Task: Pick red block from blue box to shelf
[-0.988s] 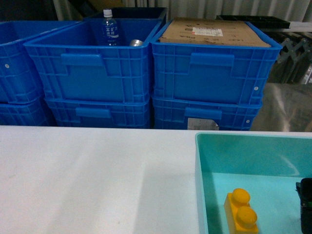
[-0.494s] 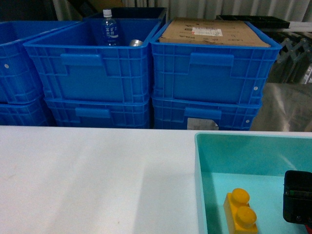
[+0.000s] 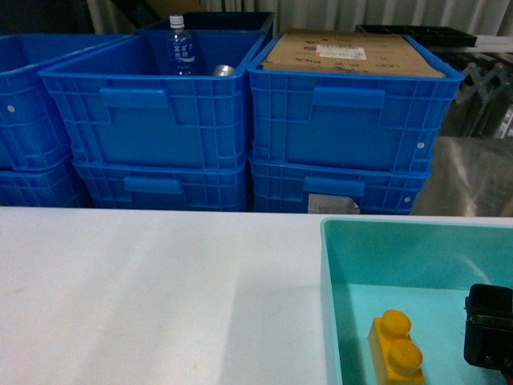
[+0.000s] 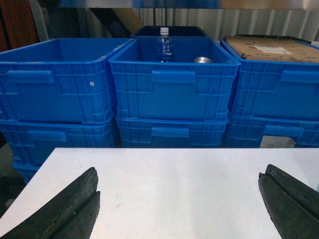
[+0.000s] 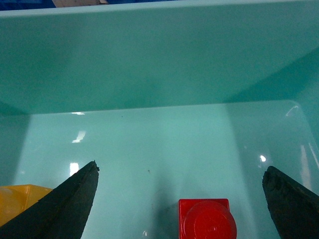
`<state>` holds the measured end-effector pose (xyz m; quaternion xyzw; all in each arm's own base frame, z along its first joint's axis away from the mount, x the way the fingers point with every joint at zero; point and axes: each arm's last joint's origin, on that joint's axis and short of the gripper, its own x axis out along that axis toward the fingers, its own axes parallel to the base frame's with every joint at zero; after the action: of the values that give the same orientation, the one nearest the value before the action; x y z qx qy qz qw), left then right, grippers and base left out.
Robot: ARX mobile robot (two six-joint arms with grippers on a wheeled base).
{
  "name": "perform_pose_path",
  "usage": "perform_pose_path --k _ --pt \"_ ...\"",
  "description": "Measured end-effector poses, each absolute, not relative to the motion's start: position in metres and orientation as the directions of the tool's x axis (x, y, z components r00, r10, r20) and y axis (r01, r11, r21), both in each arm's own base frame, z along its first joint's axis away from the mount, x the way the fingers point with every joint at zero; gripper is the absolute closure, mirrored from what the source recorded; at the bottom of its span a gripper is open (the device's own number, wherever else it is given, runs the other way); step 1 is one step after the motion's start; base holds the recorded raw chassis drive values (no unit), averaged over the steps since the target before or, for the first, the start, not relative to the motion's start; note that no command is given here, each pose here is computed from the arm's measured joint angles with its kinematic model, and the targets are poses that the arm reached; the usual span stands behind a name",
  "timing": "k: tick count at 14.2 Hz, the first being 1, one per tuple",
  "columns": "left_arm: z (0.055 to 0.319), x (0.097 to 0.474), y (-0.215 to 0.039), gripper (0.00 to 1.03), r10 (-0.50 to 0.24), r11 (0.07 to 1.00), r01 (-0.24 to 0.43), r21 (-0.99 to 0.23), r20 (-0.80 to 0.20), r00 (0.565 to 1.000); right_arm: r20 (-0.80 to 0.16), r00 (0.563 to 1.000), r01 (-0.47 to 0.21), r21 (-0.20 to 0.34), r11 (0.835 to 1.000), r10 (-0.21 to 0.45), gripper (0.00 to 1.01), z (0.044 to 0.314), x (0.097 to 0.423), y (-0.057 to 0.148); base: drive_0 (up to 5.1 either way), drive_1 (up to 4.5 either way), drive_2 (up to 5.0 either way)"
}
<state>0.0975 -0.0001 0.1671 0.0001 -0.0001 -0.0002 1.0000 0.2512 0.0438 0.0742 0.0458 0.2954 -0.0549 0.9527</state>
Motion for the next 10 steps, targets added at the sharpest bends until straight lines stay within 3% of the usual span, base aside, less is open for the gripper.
perform_pose_path --k 3,10 --pt "0.167 0.097 0.000 0.05 -0.001 1.000 0.001 0.001 0.000 1.000 -0.566 0.820 0.144 0.058 0.988 -0.086 0.03 0.071 0.252 0.044 0.0 0.00 0.0" --pt "0.167 0.097 0.000 0.05 -0.001 1.000 0.001 0.000 0.000 1.000 -0.592 0.791 0.201 0.009 0.980 -0.157 0.03 0.050 0.259 0.039 0.0 0.00 0.0"
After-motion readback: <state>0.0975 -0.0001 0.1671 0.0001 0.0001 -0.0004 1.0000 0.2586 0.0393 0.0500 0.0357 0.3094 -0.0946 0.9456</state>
